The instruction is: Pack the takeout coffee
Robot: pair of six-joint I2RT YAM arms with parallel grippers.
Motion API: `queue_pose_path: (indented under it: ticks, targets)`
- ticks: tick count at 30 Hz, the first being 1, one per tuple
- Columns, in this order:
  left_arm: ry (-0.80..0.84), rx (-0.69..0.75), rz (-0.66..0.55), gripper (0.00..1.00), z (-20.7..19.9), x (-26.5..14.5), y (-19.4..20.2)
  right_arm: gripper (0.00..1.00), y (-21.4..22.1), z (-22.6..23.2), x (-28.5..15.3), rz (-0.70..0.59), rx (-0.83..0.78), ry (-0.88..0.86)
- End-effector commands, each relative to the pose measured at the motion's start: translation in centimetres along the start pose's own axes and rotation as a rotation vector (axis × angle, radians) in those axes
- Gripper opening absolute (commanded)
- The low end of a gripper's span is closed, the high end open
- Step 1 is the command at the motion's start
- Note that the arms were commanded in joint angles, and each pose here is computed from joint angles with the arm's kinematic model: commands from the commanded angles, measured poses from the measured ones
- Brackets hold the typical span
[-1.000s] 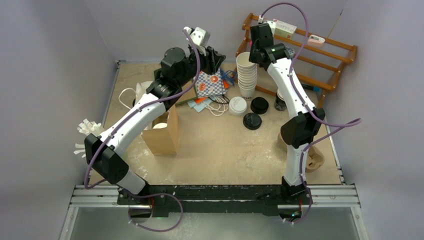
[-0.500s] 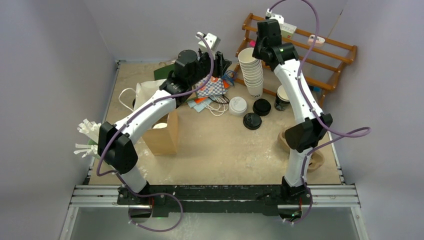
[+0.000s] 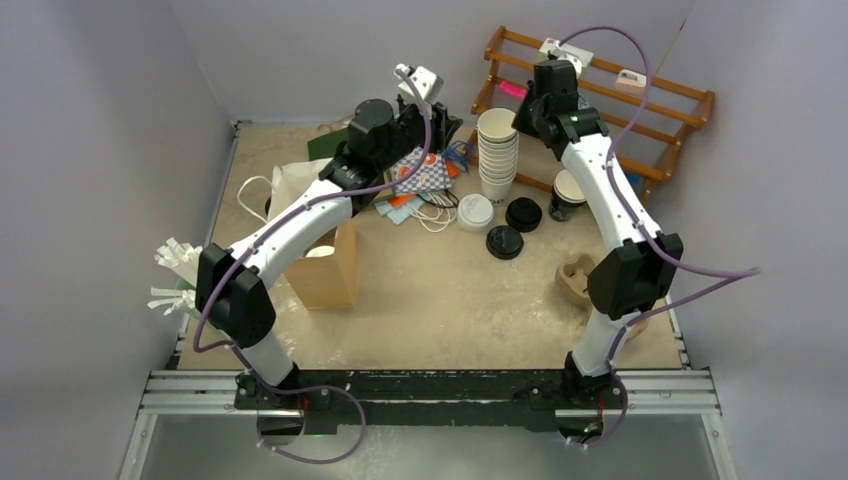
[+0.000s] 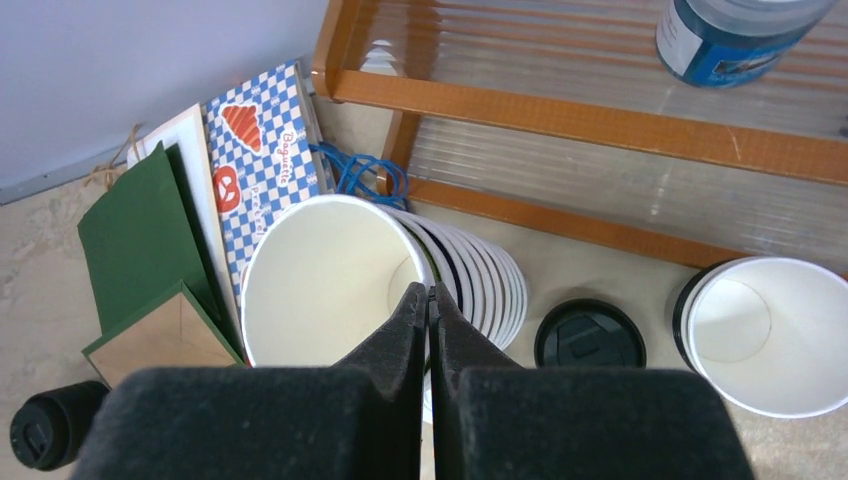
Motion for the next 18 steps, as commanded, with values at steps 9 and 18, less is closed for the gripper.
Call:
queue_pose_path:
  ticks: [9,18]
  targets:
    - [0.037,0.07,-0.046,0.42,-0.5,0.5,-0.8,0.0,-4.9,0.8,-3.4,-0.147,0.091,-0.11]
    - [0.034,0.075,-0.027,0.42,-0.9,0.4,-0.5,0.0,-8.5,1.6,-6.6,-0.225,0.157,-0.184]
Point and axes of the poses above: each gripper's point midway between its finger pads, its own x axis out along the fingers, its own z axis along the line the jaws close on, y = z × x, the point moved 2 cm from there along -x, back along the fingers, and after that the axes turned 3 degrees about -x, right-handed, at the moved point
